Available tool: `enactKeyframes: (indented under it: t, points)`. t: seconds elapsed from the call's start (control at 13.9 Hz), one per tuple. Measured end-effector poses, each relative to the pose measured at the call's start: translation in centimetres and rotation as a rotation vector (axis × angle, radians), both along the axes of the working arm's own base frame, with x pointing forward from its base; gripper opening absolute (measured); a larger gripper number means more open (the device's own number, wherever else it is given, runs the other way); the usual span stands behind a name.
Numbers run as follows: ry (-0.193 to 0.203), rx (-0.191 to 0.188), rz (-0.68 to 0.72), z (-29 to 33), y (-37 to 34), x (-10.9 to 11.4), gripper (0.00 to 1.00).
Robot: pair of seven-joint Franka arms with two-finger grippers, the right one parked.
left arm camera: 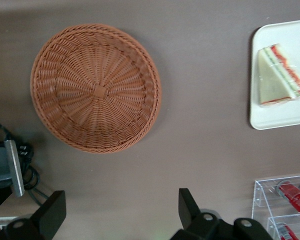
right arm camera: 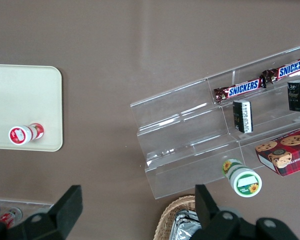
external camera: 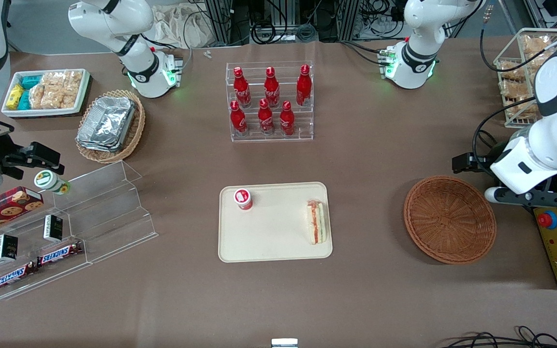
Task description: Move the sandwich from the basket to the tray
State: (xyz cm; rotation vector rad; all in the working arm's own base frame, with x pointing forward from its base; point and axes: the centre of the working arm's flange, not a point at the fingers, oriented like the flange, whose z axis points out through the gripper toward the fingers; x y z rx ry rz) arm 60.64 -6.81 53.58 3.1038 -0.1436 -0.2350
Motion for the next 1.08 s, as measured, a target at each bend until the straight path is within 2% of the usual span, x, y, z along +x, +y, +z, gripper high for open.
enactKeyframes:
  t: [0.14, 0.43, 0.72, 1.08]
  points:
    - [0.002, 0.021, -0.008, -0.1, 0.0, -0.5, 1.0]
    - [-0.005, 0.023, -0.035, 0.0, 1.4, -1.8, 1.0]
    - [-0.016, 0.014, -0.061, -0.3, 2.1, -3.0, 1.0]
    - [-0.03, 0.005, -0.064, -0.3, 2.0, -2.9, 1.0]
